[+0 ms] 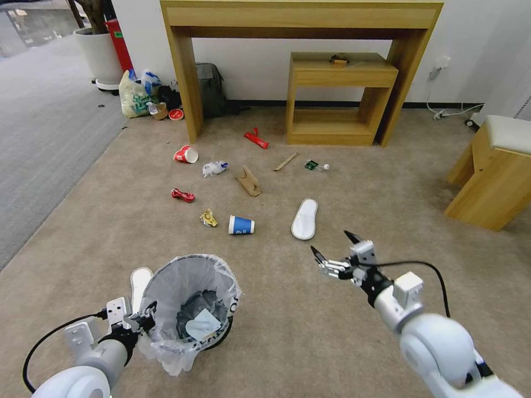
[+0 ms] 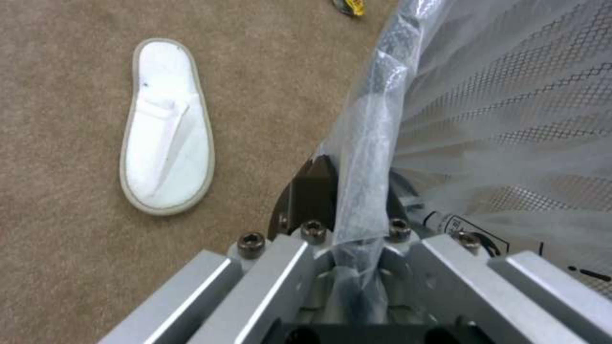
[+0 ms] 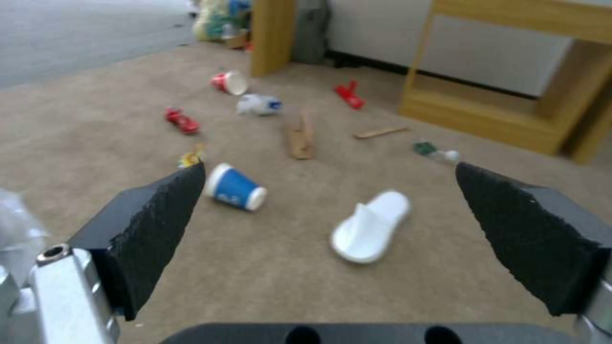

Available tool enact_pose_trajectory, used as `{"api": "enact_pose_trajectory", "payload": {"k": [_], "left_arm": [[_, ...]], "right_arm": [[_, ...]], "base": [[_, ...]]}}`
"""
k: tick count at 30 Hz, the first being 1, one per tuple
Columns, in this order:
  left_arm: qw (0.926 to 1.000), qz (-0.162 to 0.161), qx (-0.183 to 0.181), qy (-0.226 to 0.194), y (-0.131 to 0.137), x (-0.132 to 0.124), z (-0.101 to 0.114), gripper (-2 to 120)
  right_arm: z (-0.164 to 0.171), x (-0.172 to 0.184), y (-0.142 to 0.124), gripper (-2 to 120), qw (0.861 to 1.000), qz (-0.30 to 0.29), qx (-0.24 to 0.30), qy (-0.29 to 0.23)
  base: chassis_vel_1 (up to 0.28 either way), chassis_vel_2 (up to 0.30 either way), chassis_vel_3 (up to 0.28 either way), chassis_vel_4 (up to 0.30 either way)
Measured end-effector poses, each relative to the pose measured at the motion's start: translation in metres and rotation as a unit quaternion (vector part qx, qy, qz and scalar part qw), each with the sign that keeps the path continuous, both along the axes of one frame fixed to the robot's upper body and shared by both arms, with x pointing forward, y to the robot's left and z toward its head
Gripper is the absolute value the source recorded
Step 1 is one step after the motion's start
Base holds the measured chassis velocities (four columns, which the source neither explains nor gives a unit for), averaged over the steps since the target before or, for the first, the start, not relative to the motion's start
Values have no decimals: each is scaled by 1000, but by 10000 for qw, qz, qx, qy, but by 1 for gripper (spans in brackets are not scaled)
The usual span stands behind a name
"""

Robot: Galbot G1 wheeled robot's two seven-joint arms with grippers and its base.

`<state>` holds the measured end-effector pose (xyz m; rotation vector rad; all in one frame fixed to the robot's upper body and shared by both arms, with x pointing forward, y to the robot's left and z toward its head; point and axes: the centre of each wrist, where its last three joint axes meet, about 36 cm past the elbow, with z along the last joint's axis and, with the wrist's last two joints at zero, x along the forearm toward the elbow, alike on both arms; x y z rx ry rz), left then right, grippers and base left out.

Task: Pick up the trash bin and place the garbage on the floor into it.

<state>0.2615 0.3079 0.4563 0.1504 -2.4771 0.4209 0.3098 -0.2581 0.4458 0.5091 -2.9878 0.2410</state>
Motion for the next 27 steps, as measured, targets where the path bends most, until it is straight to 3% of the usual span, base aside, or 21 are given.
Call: {"api": "enact_pose_trajectory", "payload": {"k": [11,27], "left_arm": [[10000,-70,0,-7,-2,-2,2,0],[10000,-33,24,-5,-3,-3,3,0]], "right_arm": [[-4,-11,12,100,9996,-184,154,-164],[-5,-10,15,100,9998,-23,148,-128]], "base": [[18,17,-13,-19],[119,127,-124,-122]]}}
